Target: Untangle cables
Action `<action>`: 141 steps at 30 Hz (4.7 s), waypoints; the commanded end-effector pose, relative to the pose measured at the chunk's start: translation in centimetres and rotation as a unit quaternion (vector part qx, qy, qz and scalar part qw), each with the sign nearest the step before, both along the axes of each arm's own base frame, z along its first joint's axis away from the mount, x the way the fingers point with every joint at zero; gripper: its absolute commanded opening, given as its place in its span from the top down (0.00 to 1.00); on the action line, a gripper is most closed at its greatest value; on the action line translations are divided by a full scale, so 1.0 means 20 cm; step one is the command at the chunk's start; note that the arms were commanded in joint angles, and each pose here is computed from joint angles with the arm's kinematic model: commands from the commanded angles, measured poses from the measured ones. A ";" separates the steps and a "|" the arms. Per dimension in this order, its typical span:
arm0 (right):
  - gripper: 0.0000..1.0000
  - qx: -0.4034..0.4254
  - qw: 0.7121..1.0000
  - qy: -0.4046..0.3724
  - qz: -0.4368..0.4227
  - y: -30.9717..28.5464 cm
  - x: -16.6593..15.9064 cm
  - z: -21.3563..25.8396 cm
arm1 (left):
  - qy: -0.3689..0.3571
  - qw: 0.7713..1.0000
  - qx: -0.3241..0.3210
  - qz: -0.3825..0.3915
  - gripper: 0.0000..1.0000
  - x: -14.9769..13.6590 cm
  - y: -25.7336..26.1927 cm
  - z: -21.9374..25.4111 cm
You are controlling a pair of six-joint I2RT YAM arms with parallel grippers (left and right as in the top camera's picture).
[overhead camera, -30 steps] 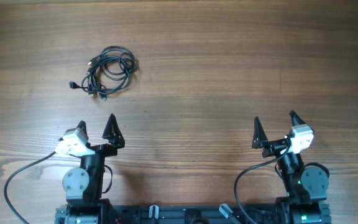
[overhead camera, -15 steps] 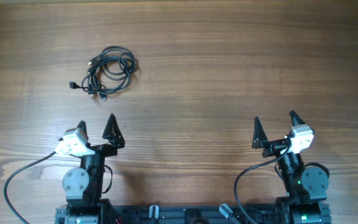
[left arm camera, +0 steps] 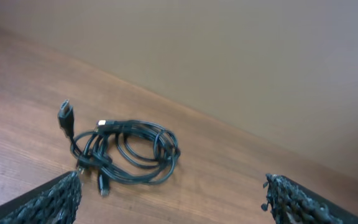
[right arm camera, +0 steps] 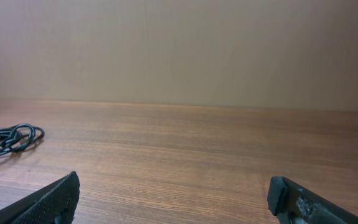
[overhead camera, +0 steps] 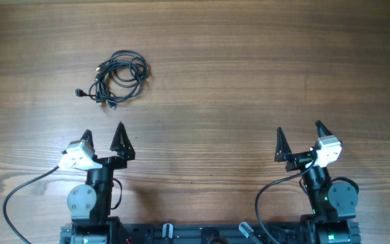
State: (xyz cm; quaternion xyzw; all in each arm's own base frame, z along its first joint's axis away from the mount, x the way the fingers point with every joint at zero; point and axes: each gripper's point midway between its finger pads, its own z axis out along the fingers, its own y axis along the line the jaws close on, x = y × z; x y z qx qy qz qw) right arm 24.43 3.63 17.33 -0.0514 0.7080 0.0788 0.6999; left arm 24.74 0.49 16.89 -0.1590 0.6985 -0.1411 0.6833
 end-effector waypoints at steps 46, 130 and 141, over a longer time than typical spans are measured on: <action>0.00 -0.006 1.000 -0.002 -0.008 -0.01 0.00 0.00 | 0.522 0.853 -0.018 0.022 0.96 0.91 -0.07 -0.47; 0.00 -0.006 1.000 -0.002 -0.008 -0.01 0.00 0.00 | 0.504 0.847 -0.164 -0.031 0.96 0.38 -0.41 -0.32; 0.00 -0.006 1.000 -0.002 -0.008 -0.01 0.00 0.00 | 0.508 0.847 -0.153 -0.036 0.96 0.38 -0.41 -0.33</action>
